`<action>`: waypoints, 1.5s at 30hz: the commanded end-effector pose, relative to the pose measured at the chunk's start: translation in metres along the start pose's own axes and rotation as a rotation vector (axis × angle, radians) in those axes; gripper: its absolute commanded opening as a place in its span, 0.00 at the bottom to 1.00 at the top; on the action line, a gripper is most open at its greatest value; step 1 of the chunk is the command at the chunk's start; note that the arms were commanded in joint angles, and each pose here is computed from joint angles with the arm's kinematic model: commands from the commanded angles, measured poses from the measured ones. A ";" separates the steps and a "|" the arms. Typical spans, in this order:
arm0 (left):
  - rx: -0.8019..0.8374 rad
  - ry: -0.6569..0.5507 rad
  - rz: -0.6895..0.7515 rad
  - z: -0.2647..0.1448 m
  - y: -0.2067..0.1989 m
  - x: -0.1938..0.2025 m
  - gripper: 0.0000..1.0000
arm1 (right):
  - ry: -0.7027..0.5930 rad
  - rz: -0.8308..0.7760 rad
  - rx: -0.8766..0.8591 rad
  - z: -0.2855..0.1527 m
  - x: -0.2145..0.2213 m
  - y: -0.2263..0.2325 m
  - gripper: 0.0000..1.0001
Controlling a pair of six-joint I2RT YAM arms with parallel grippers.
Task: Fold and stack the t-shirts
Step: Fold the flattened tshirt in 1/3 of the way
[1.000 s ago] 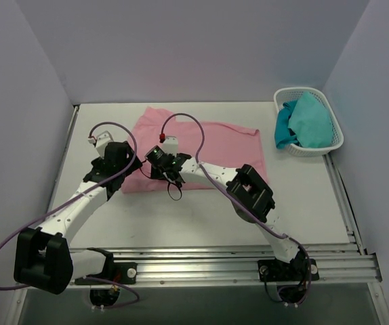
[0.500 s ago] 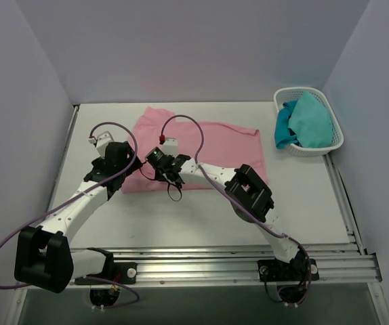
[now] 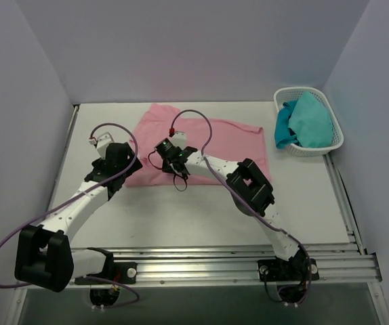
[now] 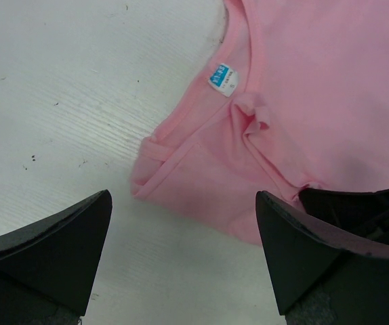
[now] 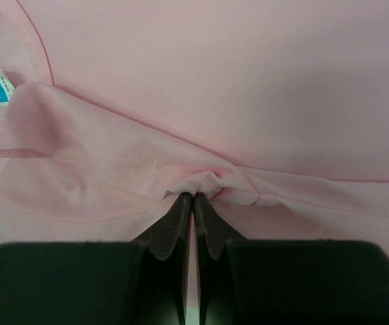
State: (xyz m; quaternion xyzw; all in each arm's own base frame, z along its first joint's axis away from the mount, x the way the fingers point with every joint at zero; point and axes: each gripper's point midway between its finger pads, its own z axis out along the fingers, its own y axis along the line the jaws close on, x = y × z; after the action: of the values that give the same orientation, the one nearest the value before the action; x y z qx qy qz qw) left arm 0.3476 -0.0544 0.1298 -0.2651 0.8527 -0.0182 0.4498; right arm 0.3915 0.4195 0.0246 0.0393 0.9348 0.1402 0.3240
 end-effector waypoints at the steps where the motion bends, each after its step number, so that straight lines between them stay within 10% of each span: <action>1: 0.007 -0.038 -0.015 0.004 -0.004 -0.008 0.96 | -0.056 0.065 0.024 0.005 -0.046 -0.022 0.00; 17: 0.007 -0.027 -0.008 0.009 -0.006 -0.003 0.96 | -0.150 0.229 -0.003 0.036 -0.143 -0.053 0.00; 19: 0.009 -0.029 -0.006 0.009 -0.007 -0.004 0.96 | -0.158 0.269 -0.017 0.052 -0.156 -0.064 0.21; 21: 0.008 -0.028 -0.005 0.008 -0.006 -0.005 0.95 | -0.165 0.307 -0.039 0.065 -0.165 -0.073 0.72; 23: 0.013 -0.035 -0.008 0.005 -0.006 -0.007 0.95 | -0.165 0.322 -0.042 0.068 -0.169 -0.078 0.90; 34: 0.031 -0.032 -0.013 0.005 -0.010 -0.006 0.95 | -0.341 0.328 -0.013 -0.015 -0.225 -0.078 0.92; 45: 0.113 0.041 -0.020 0.038 -0.054 0.015 0.93 | -0.404 0.283 0.140 -0.121 -0.183 -0.144 0.92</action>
State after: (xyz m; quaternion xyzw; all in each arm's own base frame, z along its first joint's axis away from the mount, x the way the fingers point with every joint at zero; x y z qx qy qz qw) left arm 0.3675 -0.0775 0.0927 -0.2471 0.8732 -0.0299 0.4190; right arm 0.4815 0.2681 0.1724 0.2000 0.8533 0.1592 0.4544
